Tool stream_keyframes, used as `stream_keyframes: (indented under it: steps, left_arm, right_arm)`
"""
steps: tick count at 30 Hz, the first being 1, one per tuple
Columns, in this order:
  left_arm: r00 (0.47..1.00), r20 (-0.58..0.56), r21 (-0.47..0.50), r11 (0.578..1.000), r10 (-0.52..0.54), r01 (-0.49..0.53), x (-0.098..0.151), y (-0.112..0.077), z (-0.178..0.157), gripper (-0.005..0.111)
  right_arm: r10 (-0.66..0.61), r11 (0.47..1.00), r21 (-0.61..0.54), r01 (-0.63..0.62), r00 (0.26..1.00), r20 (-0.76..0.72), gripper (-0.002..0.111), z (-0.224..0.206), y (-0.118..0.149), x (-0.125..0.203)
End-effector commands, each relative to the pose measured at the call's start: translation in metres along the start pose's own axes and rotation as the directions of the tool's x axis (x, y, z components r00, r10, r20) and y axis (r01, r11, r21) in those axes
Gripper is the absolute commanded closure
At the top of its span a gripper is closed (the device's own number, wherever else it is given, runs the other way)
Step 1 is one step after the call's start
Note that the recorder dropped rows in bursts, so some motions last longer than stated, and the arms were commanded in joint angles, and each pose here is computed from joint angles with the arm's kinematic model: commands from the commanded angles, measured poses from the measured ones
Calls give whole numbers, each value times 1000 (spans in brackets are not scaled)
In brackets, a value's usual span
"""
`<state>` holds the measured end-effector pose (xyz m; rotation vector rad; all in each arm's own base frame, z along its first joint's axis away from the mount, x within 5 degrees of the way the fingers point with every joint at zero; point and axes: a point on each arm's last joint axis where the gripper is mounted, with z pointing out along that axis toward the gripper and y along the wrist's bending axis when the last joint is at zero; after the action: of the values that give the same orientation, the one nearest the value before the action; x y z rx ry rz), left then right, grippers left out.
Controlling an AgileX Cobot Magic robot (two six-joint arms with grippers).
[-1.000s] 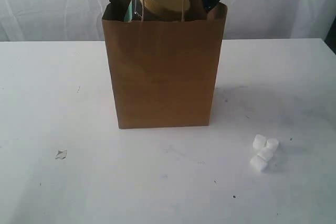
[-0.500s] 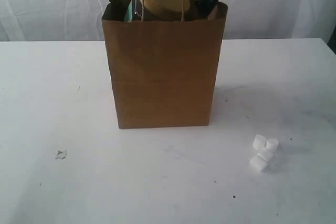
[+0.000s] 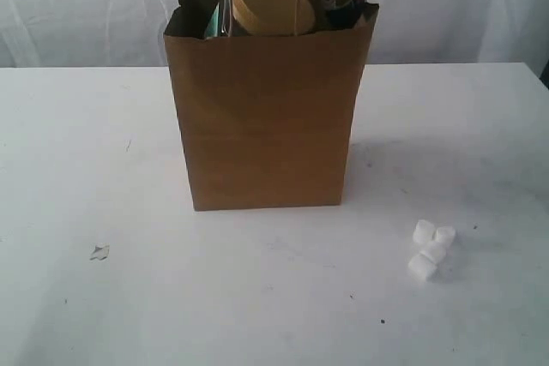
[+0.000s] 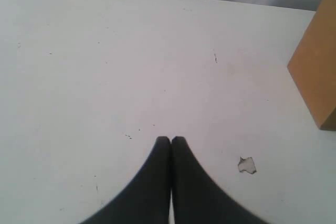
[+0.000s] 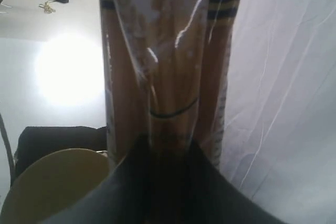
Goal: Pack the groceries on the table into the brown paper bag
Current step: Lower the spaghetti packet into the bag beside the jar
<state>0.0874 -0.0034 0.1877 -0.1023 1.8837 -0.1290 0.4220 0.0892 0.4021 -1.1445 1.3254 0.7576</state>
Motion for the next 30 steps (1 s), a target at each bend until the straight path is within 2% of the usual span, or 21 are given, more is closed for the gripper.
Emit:
stream_keyframes:
  steps: [1, 7, 11, 19, 30]
  left_arm:
    - [1000, 0, 3, 1000, 8, -8, 1, 0, -1, 107]
    - [1000, 0, 3, 1000, 8, -8, 1, 0, -1, 107]
    - [1000, 0, 3, 1000, 8, -8, 1, 0, -1, 107]
    - [1000, 0, 3, 1000, 8, -8, 1, 0, -1, 107]
    - [1000, 2, 5, 1000, 8, -8, 1, 0, -1, 107]
  right_arm:
    - [38, 999, 10, -38, 999, 12, 108, -3, 2, -8]
    - [50, 999, 12, -50, 999, -20, 108, -4, 2, -5]
    - [108, 994, 44, -105, 991, -81, 108, -14, -1, -2]
    - [129, 991, 43, -127, 990, -54, 108, -16, 5, -16]
    - [132, 991, 4, -132, 990, -57, 108, -1, 13, -17]
